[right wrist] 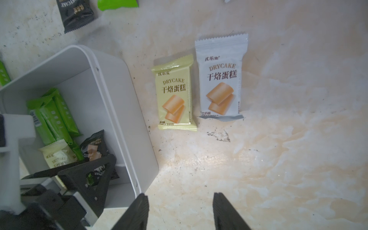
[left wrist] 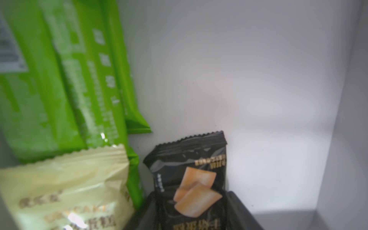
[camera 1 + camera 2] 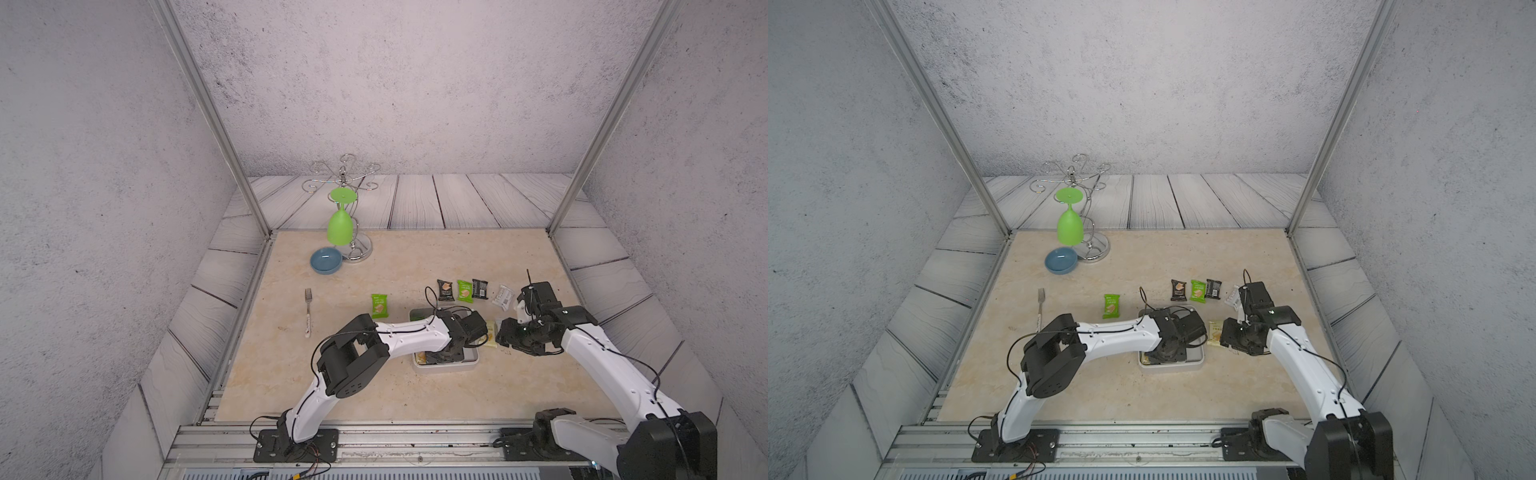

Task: Take the cookies out of the storage box
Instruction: Pick up the cookie from the storage box, then place the cookie at the center of the board.

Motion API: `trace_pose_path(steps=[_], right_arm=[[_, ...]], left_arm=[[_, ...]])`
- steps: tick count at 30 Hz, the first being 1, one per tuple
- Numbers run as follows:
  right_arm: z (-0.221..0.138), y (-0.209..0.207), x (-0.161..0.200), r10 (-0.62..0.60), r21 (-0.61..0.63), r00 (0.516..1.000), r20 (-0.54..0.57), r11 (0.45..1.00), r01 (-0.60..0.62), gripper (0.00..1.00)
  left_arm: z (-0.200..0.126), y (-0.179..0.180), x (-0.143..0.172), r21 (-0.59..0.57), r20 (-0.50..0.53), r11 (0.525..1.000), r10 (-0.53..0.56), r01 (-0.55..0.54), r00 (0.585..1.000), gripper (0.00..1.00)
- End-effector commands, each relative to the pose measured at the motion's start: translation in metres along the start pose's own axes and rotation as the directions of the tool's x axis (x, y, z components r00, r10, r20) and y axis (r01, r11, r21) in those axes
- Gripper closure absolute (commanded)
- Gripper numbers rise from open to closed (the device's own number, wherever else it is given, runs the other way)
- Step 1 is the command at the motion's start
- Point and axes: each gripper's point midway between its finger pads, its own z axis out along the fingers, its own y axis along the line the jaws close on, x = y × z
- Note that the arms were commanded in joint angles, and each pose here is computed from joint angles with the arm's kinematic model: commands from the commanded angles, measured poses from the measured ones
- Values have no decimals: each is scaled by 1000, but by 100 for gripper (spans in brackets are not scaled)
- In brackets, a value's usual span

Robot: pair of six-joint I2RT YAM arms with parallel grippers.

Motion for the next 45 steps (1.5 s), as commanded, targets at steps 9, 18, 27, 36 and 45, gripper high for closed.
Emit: trace_pose_path(steps=[9, 18, 27, 36, 45], right_arm=[[1, -6, 0, -9, 32, 1000, -4, 999, 9, 43], [1, -8, -1, -8, 47, 1000, -1, 999, 8, 43], [-1, -10, -3, -4, 60, 1000, 7, 998, 4, 43], [-3, -6, -4, 18, 36, 1000, 18, 999, -19, 43], [5, 11, -9, 57, -36, 998, 3, 998, -57, 43]], left_arm=[[-5, -4, -10, -24, 28, 998, 65, -64, 998, 50], [-27, -11, -27, 1, 79, 996, 91, -92, 993, 50], [-43, -7, -41, 8, 109, 995, 93, -95, 990, 50], [-77, 12, -71, 33, 172, 996, 71, -78, 983, 50], [-97, 70, -84, 12, 197, 1000, 18, -21, 980, 50]])
